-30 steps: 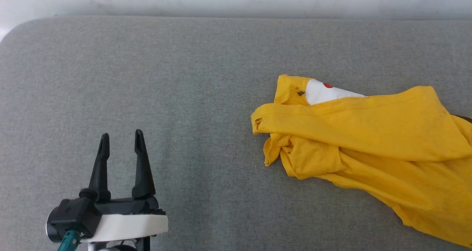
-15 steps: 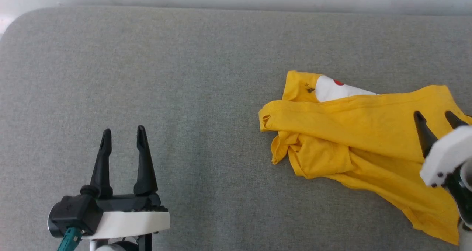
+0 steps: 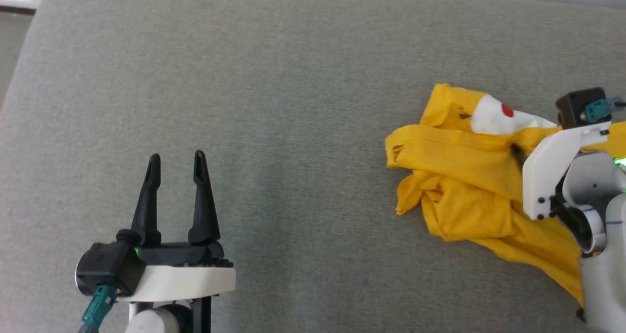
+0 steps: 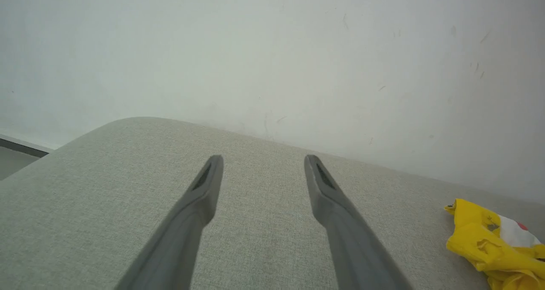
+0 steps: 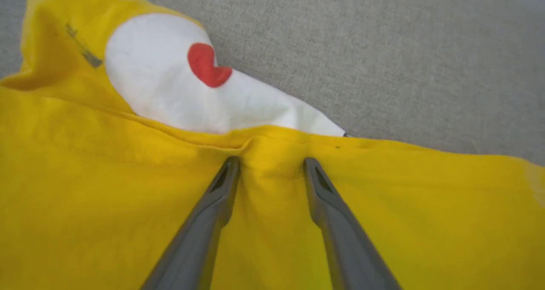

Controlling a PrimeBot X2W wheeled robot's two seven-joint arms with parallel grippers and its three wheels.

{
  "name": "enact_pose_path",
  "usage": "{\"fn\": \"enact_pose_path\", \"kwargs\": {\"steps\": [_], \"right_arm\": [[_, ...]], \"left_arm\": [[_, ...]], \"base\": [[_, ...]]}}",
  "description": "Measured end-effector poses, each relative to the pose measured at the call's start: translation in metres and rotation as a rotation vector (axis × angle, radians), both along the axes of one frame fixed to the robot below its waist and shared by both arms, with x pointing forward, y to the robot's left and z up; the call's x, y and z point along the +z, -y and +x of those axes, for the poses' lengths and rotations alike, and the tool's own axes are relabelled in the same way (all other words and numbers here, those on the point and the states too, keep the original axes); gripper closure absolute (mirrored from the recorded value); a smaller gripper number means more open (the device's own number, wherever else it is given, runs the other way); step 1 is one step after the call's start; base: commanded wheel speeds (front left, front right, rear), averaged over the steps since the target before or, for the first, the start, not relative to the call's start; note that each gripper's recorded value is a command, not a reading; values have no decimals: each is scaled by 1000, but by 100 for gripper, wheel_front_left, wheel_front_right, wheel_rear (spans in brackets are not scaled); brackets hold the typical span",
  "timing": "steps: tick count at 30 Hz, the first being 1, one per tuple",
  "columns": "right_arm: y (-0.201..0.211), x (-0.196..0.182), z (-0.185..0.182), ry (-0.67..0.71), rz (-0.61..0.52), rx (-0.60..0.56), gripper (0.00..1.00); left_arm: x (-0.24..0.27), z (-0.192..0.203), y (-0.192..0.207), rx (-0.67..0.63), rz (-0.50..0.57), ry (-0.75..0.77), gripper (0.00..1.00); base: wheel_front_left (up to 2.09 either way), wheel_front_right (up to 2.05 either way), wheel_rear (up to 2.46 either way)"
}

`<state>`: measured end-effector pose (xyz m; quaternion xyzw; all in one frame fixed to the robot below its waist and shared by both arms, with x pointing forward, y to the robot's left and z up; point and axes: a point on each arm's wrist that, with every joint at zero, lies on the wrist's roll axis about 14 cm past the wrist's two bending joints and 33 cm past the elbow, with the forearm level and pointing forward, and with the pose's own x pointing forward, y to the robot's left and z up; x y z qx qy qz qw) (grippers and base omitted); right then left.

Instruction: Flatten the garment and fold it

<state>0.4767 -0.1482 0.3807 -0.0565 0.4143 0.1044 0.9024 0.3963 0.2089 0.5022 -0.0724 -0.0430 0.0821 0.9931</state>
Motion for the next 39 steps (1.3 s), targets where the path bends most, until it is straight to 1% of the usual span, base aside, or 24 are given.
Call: {"fn": "enact_pose_path", "kwargs": {"steps": [4,7,9,12,14,17,21,25,26,27,28,30,33,35,39], "right_arm": [[-7,3,12,38,-5,24,100],[-11,13,19,75,-9,44,100],[-16,26,26,114,-4,65,100],[-25,54,46,194,26,78,100],[-29,70,61,245,24,92,100],[-37,85,81,298,26,106,100],[-50,87,106,364,28,118,100],[-62,72,123,407,-2,147,100],[-64,64,124,398,-9,151,78],[-68,55,125,378,-8,153,13],[-71,47,124,359,-3,153,0],[-77,39,123,345,-4,166,0],[-84,45,123,370,30,170,0],[-88,59,123,407,65,167,0],[-84,103,116,541,133,148,0]], "left_arm": [[-1,-4,-8,30,5,-9,0],[0,-5,-10,36,7,-6,0],[1,-5,-10,35,6,-4,0],[-1,-4,-7,28,-1,-8,0],[-2,-2,-5,24,-8,-9,0],[-5,0,-4,22,-17,-17,0],[-10,0,-8,35,-25,-33,0],[-14,-3,-13,51,-22,-50,0],[-15,-4,-15,56,-20,-54,0],[-16,-6,-16,62,-20,-58,0],[-17,-7,-18,66,-19,-63,0],[-18,-9,-19,73,-20,-71,0],[-16,-12,-21,81,-17,-65,0],[-13,-13,-22,83,-11,-58,0],[-6,-20,-23,87,2,-44,0]], "base": [[0,0,0],[0,0,0],[0,0,0],[0,0,0],[0,0,0],[0,0,0],[0,0,0],[0,0,0],[0,0,0],[0,0,0],[0,0,0],[0,0,0],[0,0,0],[0,0,0],[0,0,0]]}}
